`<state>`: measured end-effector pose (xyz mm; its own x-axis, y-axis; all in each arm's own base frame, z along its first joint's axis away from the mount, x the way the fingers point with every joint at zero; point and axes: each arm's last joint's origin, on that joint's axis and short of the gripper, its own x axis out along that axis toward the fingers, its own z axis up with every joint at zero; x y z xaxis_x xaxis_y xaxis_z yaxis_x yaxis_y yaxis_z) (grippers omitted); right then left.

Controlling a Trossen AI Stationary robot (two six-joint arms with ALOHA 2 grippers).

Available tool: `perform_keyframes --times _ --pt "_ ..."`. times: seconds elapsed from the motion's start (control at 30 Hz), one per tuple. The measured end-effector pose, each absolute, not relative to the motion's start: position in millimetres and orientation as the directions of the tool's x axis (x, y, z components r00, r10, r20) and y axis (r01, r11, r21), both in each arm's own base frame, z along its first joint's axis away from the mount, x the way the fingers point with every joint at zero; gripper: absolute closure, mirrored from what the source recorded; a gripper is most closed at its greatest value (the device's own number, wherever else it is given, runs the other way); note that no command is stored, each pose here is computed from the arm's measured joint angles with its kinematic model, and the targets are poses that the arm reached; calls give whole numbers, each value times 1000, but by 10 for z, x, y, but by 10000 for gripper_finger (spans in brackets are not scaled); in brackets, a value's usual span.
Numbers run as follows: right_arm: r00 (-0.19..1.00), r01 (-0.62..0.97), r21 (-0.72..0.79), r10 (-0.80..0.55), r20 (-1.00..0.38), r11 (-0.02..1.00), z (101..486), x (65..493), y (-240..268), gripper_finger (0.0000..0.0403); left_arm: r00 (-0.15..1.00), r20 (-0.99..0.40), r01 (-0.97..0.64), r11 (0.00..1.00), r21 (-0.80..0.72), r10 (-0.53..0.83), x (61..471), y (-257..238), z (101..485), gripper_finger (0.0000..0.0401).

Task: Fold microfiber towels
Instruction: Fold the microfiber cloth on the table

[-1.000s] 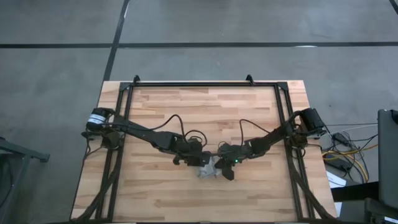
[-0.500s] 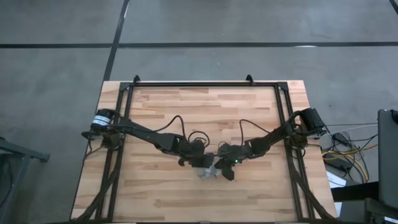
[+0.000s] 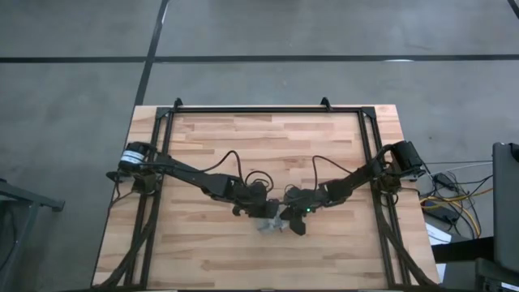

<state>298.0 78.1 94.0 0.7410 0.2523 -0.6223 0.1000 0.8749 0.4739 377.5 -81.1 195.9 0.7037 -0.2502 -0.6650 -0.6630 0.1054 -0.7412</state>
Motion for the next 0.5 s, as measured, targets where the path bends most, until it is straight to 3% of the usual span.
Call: perform_keyframes --times 0.5 --pt "740 100 470 251 -625 877 937 2979 780 365 758 -593 -585 120 -802 -271 3830 -826 2024 279"
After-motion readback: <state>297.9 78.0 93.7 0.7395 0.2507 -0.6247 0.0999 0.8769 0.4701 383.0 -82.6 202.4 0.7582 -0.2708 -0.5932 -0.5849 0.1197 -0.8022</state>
